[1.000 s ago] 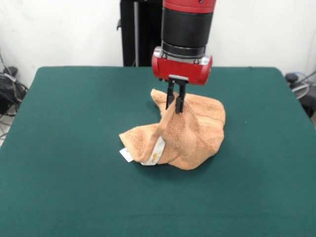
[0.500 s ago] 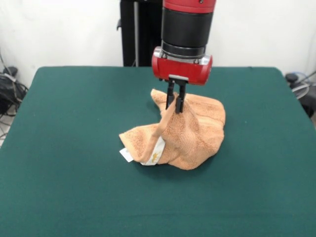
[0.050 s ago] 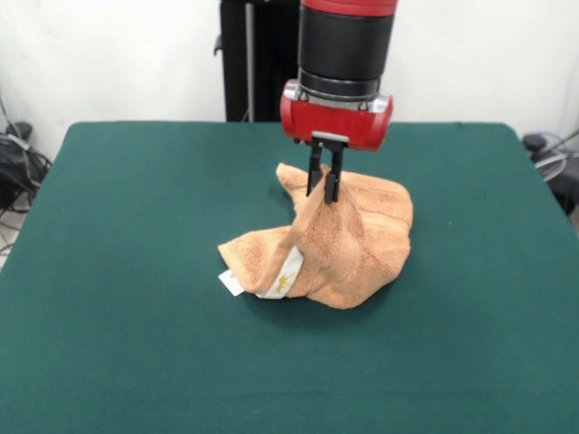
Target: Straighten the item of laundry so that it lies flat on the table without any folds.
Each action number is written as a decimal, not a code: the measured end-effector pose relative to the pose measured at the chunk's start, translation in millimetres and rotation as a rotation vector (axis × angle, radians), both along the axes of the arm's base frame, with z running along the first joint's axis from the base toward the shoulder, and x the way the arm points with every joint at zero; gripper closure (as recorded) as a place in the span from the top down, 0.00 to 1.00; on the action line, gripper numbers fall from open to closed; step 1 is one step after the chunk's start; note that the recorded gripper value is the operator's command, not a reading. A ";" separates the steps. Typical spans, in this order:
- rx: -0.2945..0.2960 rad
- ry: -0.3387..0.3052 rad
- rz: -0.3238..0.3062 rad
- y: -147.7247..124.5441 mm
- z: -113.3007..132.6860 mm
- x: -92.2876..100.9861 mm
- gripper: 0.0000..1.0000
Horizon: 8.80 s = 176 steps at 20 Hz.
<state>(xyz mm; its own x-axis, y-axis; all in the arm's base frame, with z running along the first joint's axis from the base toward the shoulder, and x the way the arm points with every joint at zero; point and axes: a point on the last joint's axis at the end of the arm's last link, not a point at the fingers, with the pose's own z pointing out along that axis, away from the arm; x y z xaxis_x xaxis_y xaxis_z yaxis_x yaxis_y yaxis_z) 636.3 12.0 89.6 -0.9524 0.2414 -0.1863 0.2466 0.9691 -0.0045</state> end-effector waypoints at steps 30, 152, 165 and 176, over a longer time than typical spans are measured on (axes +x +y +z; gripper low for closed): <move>-0.005 0.017 0.052 22.3 82.5 -8.8 0.00; 0.083 0.165 0.480 40.6 308.7 -43.1 0.00; 0.077 0.146 0.743 65.5 310.0 -35.0 0.00; 0.103 0.161 0.845 99.5 295.6 -27.6 0.00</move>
